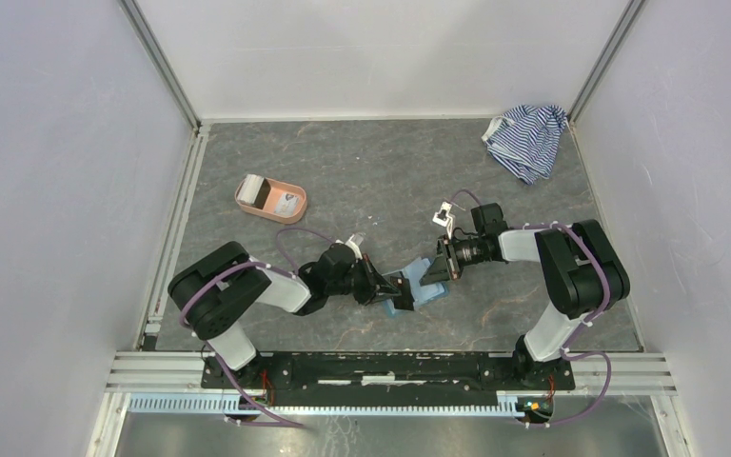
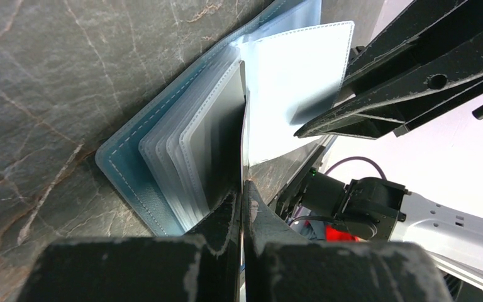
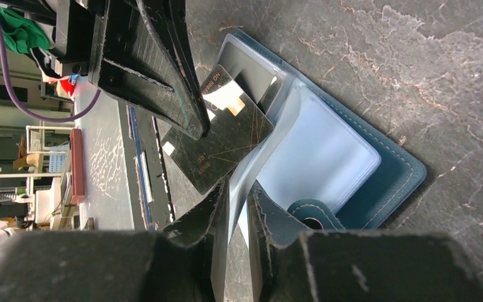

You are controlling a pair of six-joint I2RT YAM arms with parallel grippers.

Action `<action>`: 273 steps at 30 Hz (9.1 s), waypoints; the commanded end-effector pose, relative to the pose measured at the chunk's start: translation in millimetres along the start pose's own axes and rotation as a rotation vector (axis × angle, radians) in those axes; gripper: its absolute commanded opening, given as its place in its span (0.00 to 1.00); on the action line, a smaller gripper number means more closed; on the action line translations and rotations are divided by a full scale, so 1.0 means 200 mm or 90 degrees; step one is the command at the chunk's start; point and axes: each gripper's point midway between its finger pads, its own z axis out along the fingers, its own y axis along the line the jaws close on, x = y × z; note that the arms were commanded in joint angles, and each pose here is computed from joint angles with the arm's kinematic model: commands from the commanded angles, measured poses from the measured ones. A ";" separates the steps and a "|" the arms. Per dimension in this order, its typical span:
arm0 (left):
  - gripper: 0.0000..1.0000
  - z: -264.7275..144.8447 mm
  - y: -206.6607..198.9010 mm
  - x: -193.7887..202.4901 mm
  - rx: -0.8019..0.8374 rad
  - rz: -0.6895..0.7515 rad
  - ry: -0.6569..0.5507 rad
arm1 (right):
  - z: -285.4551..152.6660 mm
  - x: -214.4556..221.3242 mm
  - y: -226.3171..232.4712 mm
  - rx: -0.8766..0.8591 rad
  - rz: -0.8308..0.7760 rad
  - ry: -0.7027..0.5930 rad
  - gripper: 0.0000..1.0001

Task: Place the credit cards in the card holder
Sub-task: Insert the credit card into the card holder.

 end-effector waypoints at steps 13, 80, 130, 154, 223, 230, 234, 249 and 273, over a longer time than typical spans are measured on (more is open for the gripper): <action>0.02 0.06 -0.06 -0.02 0.067 0.033 0.028 | 0.01 -0.08 0.02 -0.016 -0.032 -0.015 0.17; 0.02 -0.38 -0.29 0.02 0.312 0.252 -0.067 | -0.01 -0.25 0.33 -0.130 -0.110 -0.035 0.00; 0.02 -0.18 -0.29 0.01 0.381 0.212 -0.029 | 0.02 -0.17 0.28 -0.149 -0.098 0.005 0.00; 0.02 -0.08 -0.27 -0.02 0.376 0.211 -0.018 | -0.04 -0.08 0.11 -0.157 -0.030 0.032 0.01; 0.02 0.15 -0.25 -0.03 0.304 0.062 0.045 | -0.22 -0.18 -0.16 0.098 -0.085 0.004 0.48; 0.02 0.18 -0.19 -0.04 0.252 0.068 0.017 | -0.23 -0.19 -0.15 0.095 -0.098 0.001 0.48; 0.02 0.21 -0.16 -0.03 0.216 0.086 0.002 | -0.24 -0.19 -0.14 0.096 -0.108 -0.001 0.49; 0.02 0.26 -0.11 -0.08 0.136 0.149 -0.048 | -0.25 -0.20 -0.10 0.080 -0.118 -0.007 0.49; 0.02 0.26 -0.09 -0.06 0.157 0.149 -0.119 | -0.25 -0.18 -0.10 0.073 -0.120 -0.009 0.50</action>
